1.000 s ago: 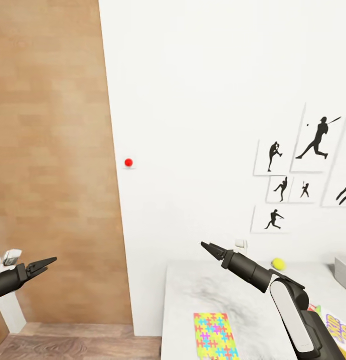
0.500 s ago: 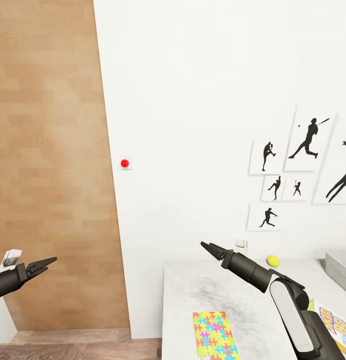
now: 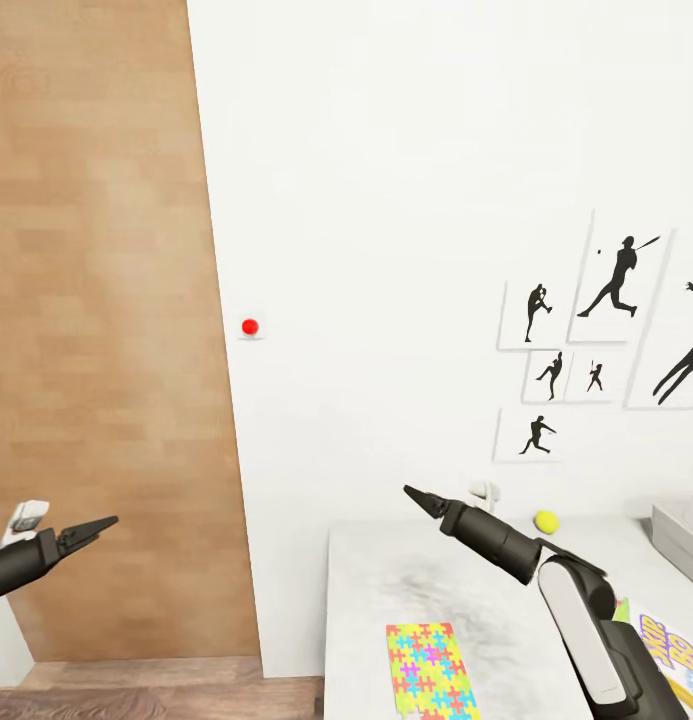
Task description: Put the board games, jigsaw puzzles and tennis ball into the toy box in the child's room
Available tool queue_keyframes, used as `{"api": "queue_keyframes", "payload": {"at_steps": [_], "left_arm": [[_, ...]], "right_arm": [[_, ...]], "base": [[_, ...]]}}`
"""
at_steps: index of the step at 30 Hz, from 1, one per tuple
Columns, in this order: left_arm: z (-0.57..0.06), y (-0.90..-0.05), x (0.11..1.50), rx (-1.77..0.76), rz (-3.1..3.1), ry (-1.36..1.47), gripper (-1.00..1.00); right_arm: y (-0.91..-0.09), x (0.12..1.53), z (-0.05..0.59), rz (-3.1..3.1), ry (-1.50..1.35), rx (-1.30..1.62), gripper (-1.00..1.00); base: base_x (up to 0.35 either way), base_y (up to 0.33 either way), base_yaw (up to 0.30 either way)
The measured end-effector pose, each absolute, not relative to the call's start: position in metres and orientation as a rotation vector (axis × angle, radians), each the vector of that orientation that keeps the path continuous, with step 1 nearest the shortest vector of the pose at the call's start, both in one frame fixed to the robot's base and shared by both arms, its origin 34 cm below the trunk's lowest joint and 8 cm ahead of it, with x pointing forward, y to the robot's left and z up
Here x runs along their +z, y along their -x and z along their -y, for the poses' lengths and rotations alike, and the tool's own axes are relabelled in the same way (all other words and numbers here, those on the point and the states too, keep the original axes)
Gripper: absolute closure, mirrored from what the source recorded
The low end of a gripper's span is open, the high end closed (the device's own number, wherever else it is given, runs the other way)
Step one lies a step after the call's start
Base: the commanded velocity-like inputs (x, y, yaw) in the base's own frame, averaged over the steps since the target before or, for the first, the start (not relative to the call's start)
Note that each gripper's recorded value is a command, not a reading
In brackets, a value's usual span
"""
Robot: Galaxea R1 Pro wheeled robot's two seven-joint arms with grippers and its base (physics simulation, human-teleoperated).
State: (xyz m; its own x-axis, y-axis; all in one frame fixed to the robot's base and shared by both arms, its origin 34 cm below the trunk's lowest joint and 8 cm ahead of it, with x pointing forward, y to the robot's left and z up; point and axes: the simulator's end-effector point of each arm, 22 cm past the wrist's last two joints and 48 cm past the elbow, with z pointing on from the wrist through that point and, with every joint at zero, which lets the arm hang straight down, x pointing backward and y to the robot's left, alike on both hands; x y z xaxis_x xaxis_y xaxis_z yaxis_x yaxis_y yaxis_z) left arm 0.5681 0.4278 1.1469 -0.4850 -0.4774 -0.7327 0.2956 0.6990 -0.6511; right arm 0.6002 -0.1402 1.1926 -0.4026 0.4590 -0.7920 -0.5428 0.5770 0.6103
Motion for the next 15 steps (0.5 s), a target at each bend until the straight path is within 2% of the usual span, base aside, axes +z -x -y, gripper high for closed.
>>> {"api": "queue_keyframes", "payload": {"at_steps": [10,15], "left_arm": [[-0.412,-0.571,1.142,-0.922,-1.856,0.086,-1.0],[-0.396,-0.576,1.139,-0.933,-1.887,0.04,-1.0]], "right_arm": [[-0.617,1.14,0.132,-1.945,-0.022,0.911,-1.0],[-0.646,1.089,0.151,-2.146,-0.157,0.711,-1.0]], "base": [[0.0,0.0,0.0],[0.0,0.0,0.0]]}}
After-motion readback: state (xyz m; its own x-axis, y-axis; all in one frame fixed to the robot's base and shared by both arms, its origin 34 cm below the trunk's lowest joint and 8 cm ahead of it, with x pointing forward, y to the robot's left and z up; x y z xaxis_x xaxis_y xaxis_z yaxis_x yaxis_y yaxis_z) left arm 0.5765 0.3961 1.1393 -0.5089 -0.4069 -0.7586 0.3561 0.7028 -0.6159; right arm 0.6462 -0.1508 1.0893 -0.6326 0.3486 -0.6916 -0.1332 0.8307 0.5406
